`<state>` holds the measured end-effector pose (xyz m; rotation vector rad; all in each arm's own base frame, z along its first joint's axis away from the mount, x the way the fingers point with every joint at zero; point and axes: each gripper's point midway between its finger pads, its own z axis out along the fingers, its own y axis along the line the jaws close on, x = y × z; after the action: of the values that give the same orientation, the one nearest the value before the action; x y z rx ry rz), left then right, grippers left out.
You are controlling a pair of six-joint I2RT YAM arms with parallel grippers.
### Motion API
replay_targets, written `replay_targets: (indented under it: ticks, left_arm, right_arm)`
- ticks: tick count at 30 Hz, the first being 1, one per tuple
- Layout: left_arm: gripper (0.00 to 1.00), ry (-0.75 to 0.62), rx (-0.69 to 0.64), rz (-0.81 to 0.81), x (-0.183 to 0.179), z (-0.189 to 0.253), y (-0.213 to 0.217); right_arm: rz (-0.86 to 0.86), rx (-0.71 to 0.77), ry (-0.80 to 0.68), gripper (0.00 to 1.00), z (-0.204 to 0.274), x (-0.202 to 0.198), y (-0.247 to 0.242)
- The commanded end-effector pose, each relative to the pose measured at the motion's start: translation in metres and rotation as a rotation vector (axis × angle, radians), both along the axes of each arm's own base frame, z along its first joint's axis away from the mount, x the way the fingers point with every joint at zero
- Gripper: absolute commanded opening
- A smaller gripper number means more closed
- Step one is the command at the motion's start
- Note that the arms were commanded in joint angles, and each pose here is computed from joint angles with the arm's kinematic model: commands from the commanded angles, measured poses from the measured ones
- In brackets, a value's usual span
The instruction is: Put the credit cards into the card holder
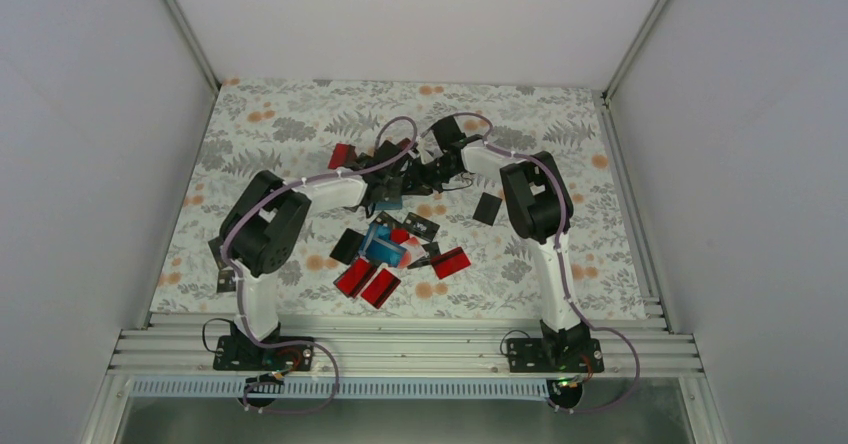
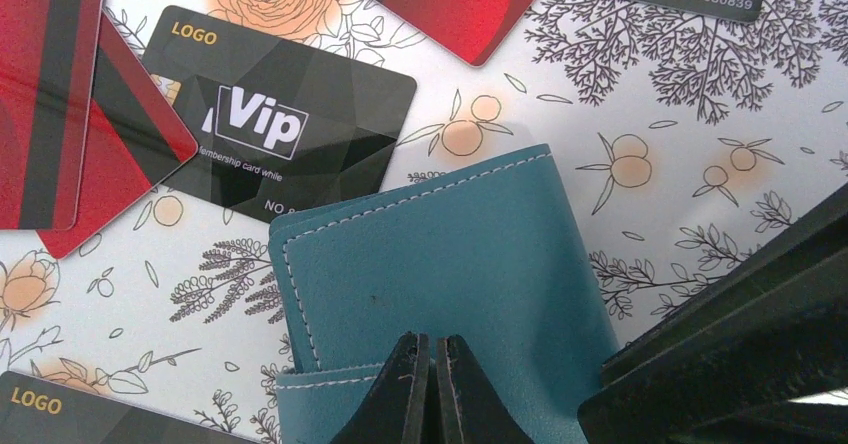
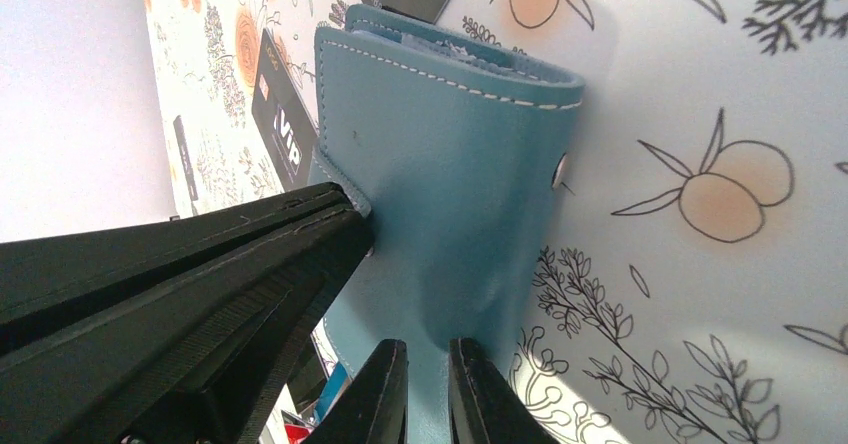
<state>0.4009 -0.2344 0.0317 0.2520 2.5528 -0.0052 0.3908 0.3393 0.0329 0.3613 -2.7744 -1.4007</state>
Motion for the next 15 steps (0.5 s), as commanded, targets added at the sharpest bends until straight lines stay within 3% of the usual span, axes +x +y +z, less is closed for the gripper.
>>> replay_targets:
  ticks: [1, 9, 15]
  left_arm:
    - [0.02, 0.304, 0.076, -0.03, -0.075, -0.069, 0.023]
    - [0.02, 0.312, 0.084, 0.001, -0.081, -0.082, 0.022]
    - [0.02, 0.332, 0.101, 0.096, -0.107, -0.1, 0.04]
  right_arm:
    - [-0.01, -0.034, 0.004, 0.13, -0.015, 0.006, -0.001]
    - [-0.012, -0.034, -0.002, 0.13, -0.012, 0.008, 0.0]
    - [-0.013, -0.037, -0.007, 0.13, -0.01, 0.009, 0.0]
